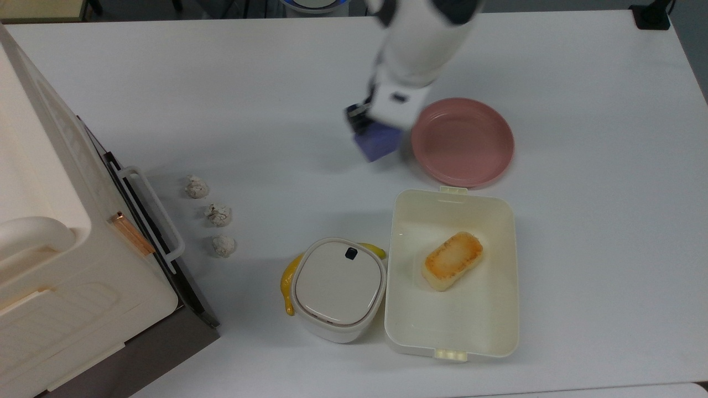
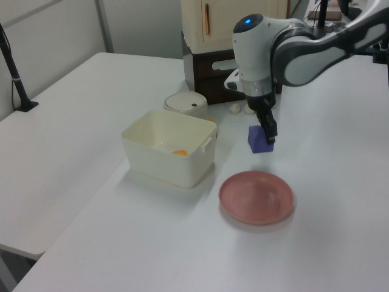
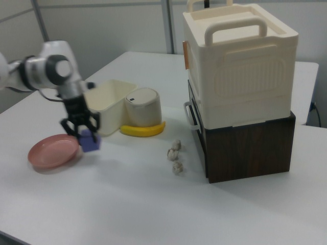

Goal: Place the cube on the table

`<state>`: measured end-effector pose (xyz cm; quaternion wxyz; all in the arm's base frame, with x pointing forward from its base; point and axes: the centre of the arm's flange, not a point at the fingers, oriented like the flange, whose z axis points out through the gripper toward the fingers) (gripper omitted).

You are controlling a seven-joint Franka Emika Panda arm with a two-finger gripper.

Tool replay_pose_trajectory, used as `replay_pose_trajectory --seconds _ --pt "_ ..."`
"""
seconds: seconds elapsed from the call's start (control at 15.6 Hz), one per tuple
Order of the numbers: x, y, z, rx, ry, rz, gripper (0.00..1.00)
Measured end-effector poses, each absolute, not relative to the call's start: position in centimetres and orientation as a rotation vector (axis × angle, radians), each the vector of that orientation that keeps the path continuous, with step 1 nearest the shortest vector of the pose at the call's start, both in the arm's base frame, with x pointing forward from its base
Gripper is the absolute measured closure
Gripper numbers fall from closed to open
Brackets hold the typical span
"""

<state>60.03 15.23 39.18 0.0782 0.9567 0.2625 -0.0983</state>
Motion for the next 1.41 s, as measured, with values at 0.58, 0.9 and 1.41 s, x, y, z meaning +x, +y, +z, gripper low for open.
replay_pose_trajectory --seconds 0.58,0.9,1.41 --pt "62.1 6.0 38.1 2.981 0.359 -0.32 0.0" --pt "61.8 3.9 47.3 3.014 -0.014 -0.068 0.0" --pt "58.4 -1.8 55.4 3.042 -0.207 0.038 0.0"
